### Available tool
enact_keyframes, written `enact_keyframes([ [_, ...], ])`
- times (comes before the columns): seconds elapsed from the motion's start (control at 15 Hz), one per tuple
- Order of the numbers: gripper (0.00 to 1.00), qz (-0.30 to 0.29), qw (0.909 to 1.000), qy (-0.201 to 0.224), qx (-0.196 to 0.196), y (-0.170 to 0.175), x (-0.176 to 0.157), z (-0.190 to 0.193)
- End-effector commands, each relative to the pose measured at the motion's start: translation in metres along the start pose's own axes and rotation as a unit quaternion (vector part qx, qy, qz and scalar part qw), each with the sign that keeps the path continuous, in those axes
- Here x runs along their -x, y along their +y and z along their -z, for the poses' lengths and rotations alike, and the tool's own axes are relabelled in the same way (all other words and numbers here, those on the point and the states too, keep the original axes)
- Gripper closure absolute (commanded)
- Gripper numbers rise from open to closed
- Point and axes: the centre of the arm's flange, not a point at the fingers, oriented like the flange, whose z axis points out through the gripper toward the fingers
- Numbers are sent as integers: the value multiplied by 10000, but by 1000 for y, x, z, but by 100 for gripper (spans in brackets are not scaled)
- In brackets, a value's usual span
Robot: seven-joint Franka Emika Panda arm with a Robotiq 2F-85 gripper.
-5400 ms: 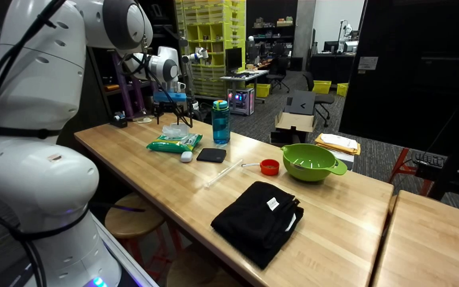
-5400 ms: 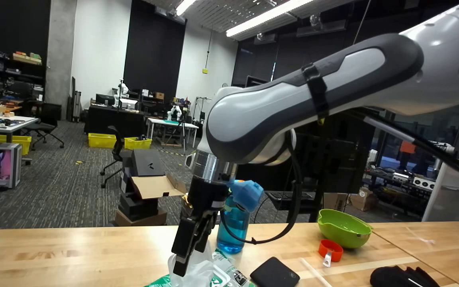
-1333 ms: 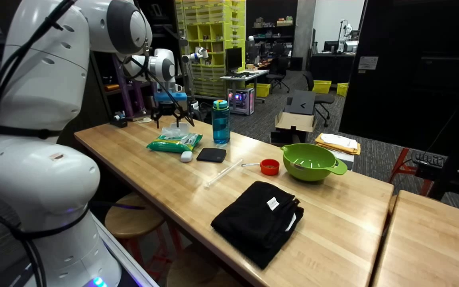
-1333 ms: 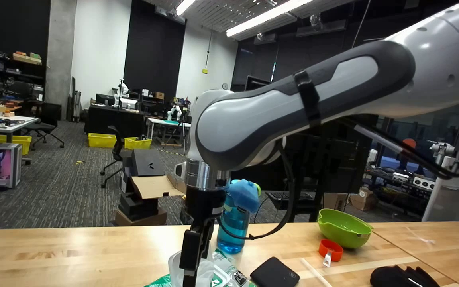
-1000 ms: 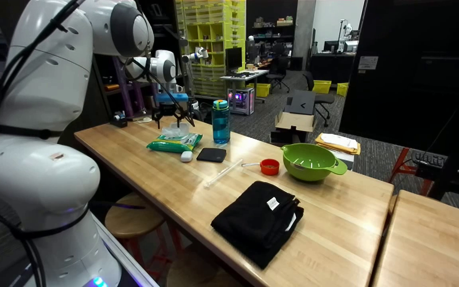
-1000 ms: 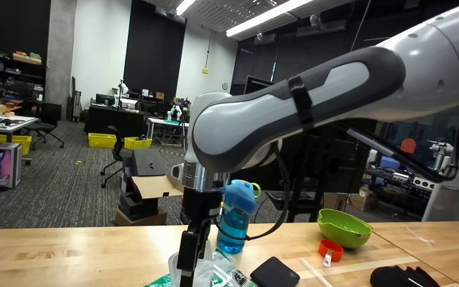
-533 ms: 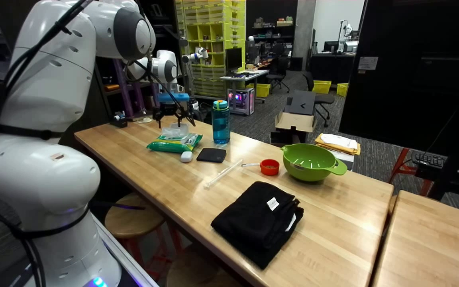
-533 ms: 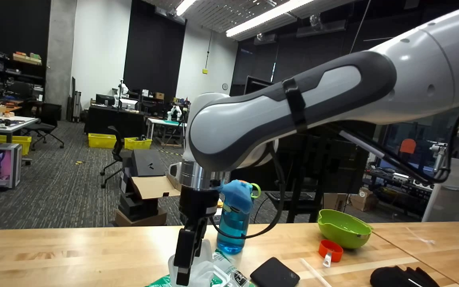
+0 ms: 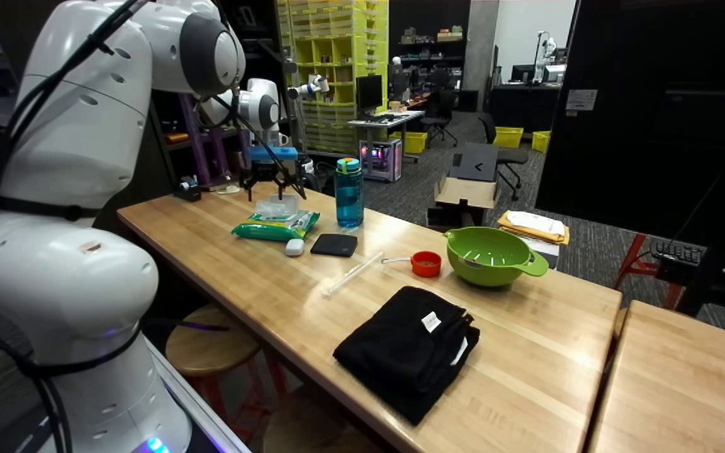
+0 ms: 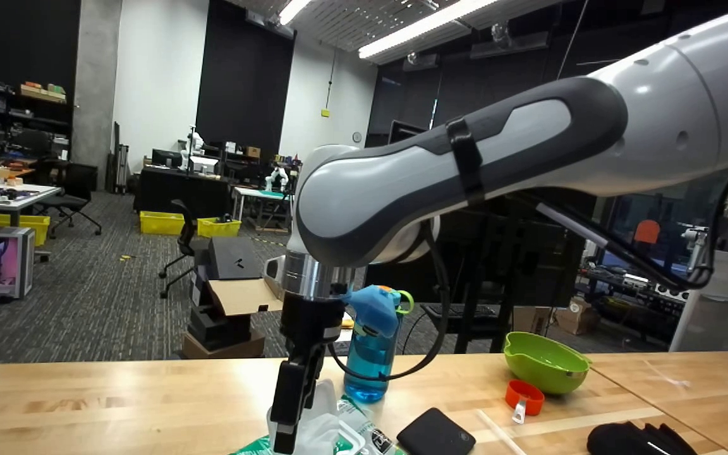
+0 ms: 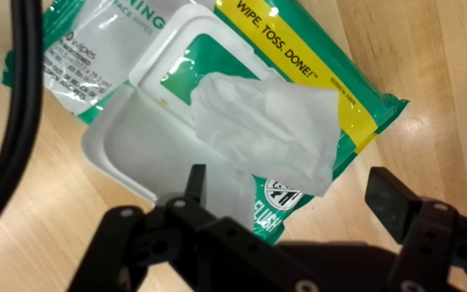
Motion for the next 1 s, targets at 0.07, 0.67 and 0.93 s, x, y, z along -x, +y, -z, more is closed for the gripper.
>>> enact_keyframes([
  [0.07,0,-9,10000,28,-52,-1,0,0],
  [0.67,0,-1,10000,31,-56,0,0,0],
  [0.93,0,25,10000,17,-48,0,-1,0],
])
